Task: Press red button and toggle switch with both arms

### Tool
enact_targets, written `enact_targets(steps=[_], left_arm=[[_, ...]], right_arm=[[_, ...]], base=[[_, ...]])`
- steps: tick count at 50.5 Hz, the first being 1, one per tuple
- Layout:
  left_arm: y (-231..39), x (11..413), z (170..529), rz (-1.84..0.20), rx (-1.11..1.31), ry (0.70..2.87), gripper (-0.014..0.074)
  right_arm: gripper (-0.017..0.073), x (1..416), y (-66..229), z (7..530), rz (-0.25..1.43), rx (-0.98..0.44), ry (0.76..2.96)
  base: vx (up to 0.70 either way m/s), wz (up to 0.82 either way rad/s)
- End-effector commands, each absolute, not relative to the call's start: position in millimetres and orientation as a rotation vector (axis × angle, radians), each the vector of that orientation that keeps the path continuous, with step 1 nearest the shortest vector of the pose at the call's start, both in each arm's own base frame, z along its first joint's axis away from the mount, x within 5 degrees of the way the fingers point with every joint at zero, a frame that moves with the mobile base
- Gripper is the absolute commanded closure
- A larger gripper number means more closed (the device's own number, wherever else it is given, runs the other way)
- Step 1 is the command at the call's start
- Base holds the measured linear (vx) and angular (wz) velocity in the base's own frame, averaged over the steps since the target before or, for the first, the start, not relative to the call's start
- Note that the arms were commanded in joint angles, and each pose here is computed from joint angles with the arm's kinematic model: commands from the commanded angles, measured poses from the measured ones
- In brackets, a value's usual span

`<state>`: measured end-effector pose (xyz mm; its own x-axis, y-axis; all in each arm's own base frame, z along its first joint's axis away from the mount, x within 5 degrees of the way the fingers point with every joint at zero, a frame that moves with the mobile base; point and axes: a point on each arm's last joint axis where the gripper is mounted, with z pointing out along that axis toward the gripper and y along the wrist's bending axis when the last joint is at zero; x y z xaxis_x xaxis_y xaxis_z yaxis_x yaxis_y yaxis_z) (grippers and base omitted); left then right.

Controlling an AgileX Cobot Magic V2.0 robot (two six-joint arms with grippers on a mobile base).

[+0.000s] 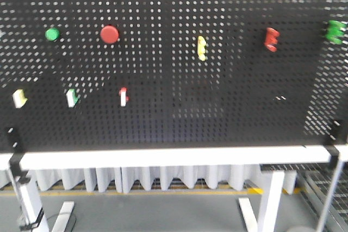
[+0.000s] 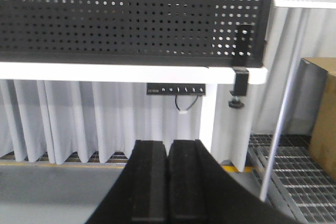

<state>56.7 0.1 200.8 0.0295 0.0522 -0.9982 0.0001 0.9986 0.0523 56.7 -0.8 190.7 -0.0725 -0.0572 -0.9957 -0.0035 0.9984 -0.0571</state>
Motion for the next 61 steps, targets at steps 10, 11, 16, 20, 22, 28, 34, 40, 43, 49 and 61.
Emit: enact_targets(steps=[10, 11, 16, 20, 22, 28, 34, 40, 43, 49, 61], left_arm=[[-0.9, 57.0, 198.9, 0.02, 0.04, 1.48, 0.0591], [-0.9, 57.0, 198.9, 0.02, 0.04, 1.48, 0.0591], [-0.9, 57.0, 198.9, 0.02, 0.04, 1.48, 0.0591], [-0.9, 57.0, 198.9, 0.02, 0.04, 1.48, 0.0591], [-0.9, 57.0, 198.9, 0.02, 0.04, 1.48, 0.0591], [-0.9, 57.0, 198.9, 0.02, 0.04, 1.48, 0.0591], [-0.9, 57.0, 198.9, 0.02, 0.04, 1.48, 0.0591], [-0.9, 57.0, 198.9, 0.02, 0.04, 1.48, 0.0591], [-0.9, 57.0, 198.9, 0.02, 0.04, 1.48, 0.0591], [-0.9, 57.0, 198.9, 0.02, 0.04, 1.48, 0.0591], [-0.9, 57.0, 198.9, 0.02, 0.04, 1.48, 0.0591]], right_arm=[[0.0563, 56.3, 0.1, 194.7, -0.045, -0.056, 1.562], [0.0563, 56.3, 0.1, 194.7, -0.045, -0.056, 1.562], [0.0563, 56.3, 0.1, 194.7, -0.045, -0.056, 1.562], [0.0563, 56.3, 0.1, 194.7, -0.045, -0.056, 1.562], [0.0563, 56.3, 0.1, 194.7, -0.045, -0.056, 1.562], [0.0563, 56.3, 0.1, 194.7, -0.045, -0.056, 1.562], [0.0563, 56.3, 0.1, 194.7, -0.045, -0.056, 1.562], [0.0563, 56.3, 0.1, 194.7, -0.045, -0.056, 1.562], [0.0563, 56.3, 0.1, 194.7, -0.045, -0.056, 1.562], [0.0563, 56.3, 0.1, 194.7, -0.045, -0.056, 1.562], [0.0563, 56.3, 0.1, 194.7, -0.045, -0.056, 1.562]], base=[[0.4, 0.02], [0.33, -0.01], [0.31, 0.0], [0.26, 0.02], [0.24, 0.04], [0.2, 0.05], [0.15, 0.06], [0.11, 0.04], [0.08, 0.02], [0.05, 0.01], [0.01, 0.0]])
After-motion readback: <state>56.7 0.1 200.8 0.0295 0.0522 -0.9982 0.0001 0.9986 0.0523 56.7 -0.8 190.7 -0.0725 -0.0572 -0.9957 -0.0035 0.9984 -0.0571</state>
